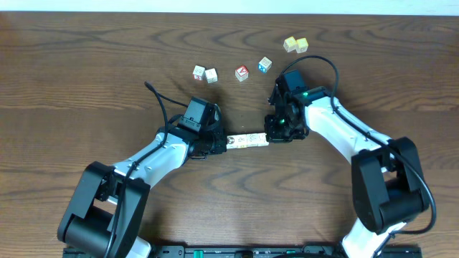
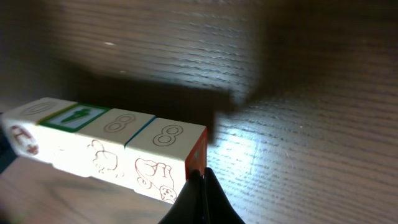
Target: Lift 4 blocks
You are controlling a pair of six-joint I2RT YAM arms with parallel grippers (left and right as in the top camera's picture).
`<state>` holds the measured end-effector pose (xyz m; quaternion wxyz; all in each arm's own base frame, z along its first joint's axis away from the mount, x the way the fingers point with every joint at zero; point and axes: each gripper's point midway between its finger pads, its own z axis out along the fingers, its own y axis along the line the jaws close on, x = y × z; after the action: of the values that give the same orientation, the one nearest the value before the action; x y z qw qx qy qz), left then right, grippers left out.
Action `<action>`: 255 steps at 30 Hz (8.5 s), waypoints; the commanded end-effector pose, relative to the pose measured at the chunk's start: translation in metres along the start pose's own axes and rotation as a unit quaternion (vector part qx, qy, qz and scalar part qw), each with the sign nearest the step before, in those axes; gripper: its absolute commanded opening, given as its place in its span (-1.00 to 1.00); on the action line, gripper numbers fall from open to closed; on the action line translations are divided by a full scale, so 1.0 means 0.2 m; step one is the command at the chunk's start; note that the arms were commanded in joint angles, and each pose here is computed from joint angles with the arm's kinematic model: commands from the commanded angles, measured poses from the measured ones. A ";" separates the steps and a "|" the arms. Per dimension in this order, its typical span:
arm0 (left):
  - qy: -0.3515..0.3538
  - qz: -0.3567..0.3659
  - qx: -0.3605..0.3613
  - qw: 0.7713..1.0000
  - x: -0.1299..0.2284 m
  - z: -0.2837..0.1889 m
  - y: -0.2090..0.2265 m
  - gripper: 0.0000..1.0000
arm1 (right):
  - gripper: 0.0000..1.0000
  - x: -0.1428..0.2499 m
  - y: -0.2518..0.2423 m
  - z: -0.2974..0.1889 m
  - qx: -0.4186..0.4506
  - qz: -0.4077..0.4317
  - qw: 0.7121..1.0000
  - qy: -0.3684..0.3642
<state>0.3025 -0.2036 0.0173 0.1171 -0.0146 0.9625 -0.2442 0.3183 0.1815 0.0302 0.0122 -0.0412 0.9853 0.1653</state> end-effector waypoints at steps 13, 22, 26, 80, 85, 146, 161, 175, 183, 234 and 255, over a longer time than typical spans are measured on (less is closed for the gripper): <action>0.001 0.007 0.049 0.999 0.00 -0.06 -0.13 -0.86 | -0.98 0.00 0.17 -0.09 -0.065 -0.008 0.998 -0.005; -0.005 0.009 0.053 0.999 -0.01 -0.10 -0.15 -0.86 | -0.98 0.01 0.18 -0.10 -0.070 -0.004 0.998 -0.002; -0.013 0.013 0.058 0.998 -0.02 -0.13 -0.17 -0.85 | -0.98 0.01 0.19 -0.10 -0.074 -0.005 0.997 -0.003; -0.005 -0.011 0.103 0.995 0.00 -0.25 -0.28 -0.86 | -0.98 0.04 0.29 -0.33 -0.110 -0.011 0.993 -0.037; -0.014 -0.011 0.115 0.993 0.00 -0.29 -0.31 -0.86 | -0.98 0.04 0.29 -0.33 -0.109 -0.008 0.993 -0.035; -0.032 -0.008 0.147 0.989 -0.03 -0.40 -0.40 -0.86 | -0.98 0.07 0.31 -0.44 -0.116 -0.006 0.992 -0.052; -0.032 -0.008 0.147 0.989 -0.03 -0.40 -0.40 -0.86 | -0.98 0.06 0.31 -0.44 -0.117 -0.007 0.992 -0.054; -0.032 -0.008 0.147 0.989 -0.03 -0.40 -0.40 -0.86 | -0.98 0.06 0.31 -0.44 -0.117 -0.007 0.992 -0.054; -0.032 -0.008 0.147 0.989 -0.03 -0.40 -0.40 -0.86 | -0.98 0.06 0.31 -0.44 -0.115 -0.006 0.992 -0.055; -0.031 -0.016 0.147 0.989 -0.03 -0.40 -0.40 -0.86 | -0.98 0.06 0.31 -0.44 -0.116 -0.003 0.992 -0.056; -0.031 -0.016 0.147 0.988 -0.03 -0.40 -0.40 -0.86 | -0.98 0.05 0.31 -0.44 -0.116 -0.004 0.992 -0.057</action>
<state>0.2977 -0.2075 0.0969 0.1581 -0.0574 0.9342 -0.3147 0.3109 0.1777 0.1105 0.0804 -0.0143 0.9771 0.1965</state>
